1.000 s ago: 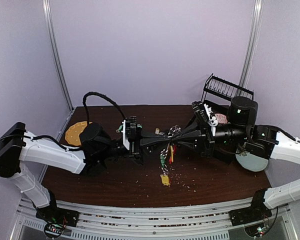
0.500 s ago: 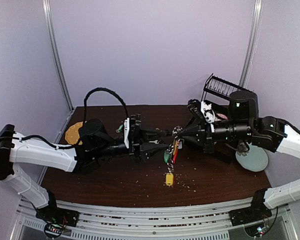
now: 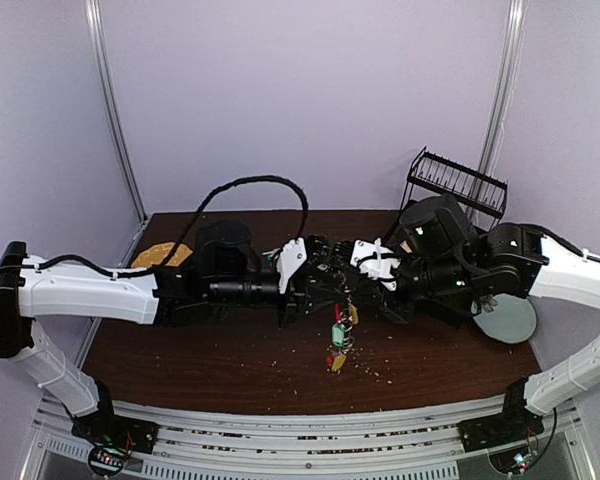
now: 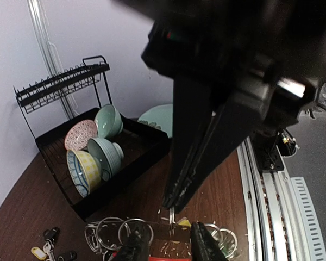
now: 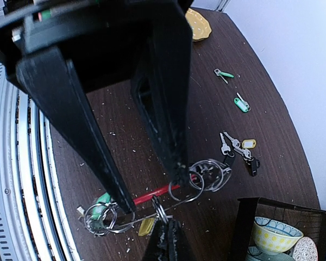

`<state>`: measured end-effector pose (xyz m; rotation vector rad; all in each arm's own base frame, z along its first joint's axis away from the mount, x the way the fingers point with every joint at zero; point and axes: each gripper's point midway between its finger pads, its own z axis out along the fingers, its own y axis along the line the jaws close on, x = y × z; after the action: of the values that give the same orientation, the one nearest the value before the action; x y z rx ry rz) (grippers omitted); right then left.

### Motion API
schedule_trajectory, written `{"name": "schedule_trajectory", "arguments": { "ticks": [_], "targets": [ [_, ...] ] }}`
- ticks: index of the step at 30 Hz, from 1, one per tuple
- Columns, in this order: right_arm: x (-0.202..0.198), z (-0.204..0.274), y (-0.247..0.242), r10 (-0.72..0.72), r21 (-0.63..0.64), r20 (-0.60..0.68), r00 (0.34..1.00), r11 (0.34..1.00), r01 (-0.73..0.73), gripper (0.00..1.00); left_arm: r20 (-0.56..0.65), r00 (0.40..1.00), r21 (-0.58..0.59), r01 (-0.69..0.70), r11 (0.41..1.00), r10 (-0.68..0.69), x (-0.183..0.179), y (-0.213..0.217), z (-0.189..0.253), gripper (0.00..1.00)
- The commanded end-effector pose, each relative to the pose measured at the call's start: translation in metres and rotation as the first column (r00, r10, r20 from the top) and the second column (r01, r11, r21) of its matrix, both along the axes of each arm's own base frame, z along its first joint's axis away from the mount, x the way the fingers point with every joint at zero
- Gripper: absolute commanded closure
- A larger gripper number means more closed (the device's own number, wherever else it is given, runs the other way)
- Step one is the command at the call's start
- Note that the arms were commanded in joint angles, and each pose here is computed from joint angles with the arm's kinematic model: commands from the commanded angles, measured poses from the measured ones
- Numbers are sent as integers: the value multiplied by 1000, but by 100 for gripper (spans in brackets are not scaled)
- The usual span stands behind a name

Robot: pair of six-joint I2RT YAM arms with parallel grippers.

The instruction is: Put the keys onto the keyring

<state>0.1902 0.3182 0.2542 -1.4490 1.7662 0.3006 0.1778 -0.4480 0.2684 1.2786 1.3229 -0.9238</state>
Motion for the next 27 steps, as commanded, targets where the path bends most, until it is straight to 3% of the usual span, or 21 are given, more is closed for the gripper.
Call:
{"name": "schedule_trajectory", "arguments": {
  "ticks": [1, 10, 18, 22, 27],
  "targets": [
    [1, 30, 8, 10, 54, 72, 997, 998, -14, 100, -14, 1000, 28, 14, 1000, -14, 3, -6, -4, 70],
    [-8, 26, 17, 54, 51, 65, 996, 997, -57, 100, -8, 1000, 3, -6, 1000, 6, 8, -9, 0, 74],
    [-19, 48, 26, 98, 166, 69, 993, 980, -109, 100, 19, 1000, -34, 11, 999, -10, 2, -3, 1, 83],
    [-15, 46, 27, 77, 172, 64, 995, 981, -87, 100, 51, 998, -68, 30, 997, -27, -4, 2, 3, 78],
    [-13, 42, 28, 68, 163, 58, 996, 984, -76, 100, 67, 998, -87, -13, 996, 19, 0, 10, 7, 91]
  ]
}}
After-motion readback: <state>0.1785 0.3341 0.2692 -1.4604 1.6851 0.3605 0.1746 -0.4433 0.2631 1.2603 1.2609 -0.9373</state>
